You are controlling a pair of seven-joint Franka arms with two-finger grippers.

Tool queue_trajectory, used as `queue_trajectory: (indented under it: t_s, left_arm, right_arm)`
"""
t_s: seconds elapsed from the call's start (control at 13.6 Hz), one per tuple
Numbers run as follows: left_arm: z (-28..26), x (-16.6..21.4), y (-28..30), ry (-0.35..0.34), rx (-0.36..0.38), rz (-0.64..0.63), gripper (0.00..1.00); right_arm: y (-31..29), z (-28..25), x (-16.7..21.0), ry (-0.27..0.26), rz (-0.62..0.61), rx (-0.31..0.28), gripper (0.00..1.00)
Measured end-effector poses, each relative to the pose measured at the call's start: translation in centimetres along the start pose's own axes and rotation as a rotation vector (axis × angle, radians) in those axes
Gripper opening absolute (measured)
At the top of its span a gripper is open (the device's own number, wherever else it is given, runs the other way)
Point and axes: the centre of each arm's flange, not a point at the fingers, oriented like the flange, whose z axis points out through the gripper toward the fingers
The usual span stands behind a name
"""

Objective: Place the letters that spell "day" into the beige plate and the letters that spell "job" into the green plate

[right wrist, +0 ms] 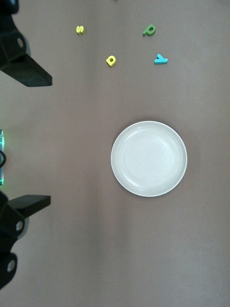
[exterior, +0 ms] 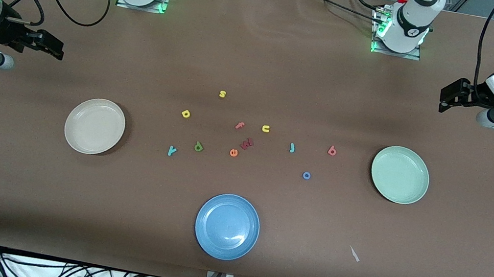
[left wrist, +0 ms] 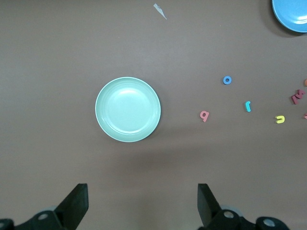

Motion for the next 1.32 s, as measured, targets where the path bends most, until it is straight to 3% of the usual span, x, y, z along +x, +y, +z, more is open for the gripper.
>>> queue_trajectory:
  t_s: [1.03, 1.32]
  left_arm:
    - [0.3, 0.1, 0.0, -0.006, -0.001, 0.000, 1.00]
    - [2.9, 1.4, 0.9, -0.055, -0.006, 0.019, 1.00]
  right_arm:
    - [-10.8, 4.6, 0.9, -0.061, -0.065, 0.019, 1.00]
    - [-14.2, 7.0, 1.1, -0.026, -0.021, 0.017, 1.00]
